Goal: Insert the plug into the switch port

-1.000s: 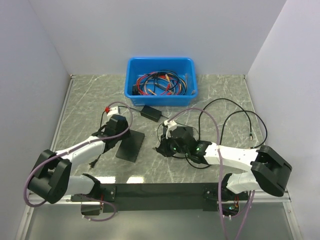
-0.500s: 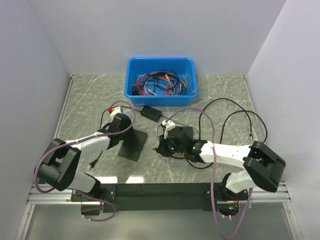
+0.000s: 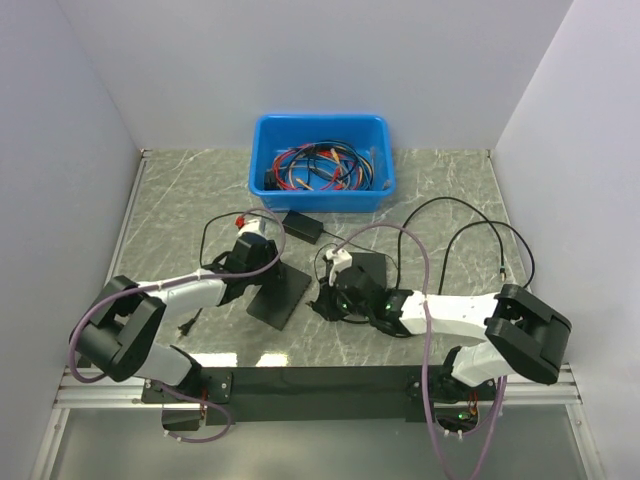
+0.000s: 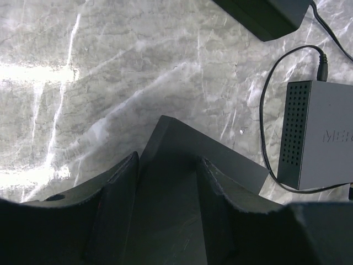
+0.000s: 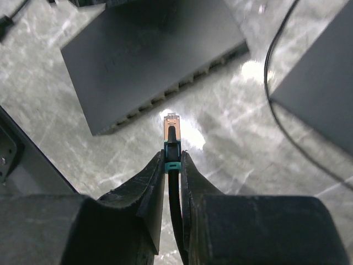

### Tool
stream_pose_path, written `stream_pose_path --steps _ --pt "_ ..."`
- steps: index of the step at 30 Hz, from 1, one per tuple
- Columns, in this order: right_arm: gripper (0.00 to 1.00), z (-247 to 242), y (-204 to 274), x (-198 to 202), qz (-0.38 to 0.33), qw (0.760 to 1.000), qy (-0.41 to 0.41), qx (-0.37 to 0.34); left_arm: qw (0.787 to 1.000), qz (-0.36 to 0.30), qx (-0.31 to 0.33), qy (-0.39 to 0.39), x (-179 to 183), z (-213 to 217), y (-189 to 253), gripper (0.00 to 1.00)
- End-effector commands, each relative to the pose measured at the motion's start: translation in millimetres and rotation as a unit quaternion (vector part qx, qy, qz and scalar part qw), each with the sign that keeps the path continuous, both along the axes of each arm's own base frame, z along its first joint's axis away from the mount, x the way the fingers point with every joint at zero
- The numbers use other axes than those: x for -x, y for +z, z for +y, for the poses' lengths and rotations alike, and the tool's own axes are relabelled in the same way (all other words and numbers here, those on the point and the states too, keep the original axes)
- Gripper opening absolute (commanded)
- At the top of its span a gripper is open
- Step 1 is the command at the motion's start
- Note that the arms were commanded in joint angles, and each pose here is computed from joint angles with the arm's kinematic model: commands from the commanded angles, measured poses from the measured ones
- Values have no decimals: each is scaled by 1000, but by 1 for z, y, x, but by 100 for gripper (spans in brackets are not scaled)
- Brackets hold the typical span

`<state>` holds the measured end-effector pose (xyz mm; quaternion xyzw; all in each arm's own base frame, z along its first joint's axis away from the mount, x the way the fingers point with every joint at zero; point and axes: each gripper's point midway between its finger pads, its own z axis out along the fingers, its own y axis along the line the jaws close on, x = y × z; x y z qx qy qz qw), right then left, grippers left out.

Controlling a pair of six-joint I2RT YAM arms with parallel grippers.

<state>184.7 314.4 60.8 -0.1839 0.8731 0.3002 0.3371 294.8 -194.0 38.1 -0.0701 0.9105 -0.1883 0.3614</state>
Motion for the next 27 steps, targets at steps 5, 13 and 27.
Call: stream_pose_path --steps 5,13,27 --pt "0 3 6 8 -33 997 -54 -50 999 -39 20 -7 -1 -5 20 57" --pt "0 13 -4 21 -48 996 -51 -62 997 -51 50 7 8 -2 21 79" --pt "0 40 -12 18 -56 996 -36 -67 992 -75 102 -5 32 0 17 71"
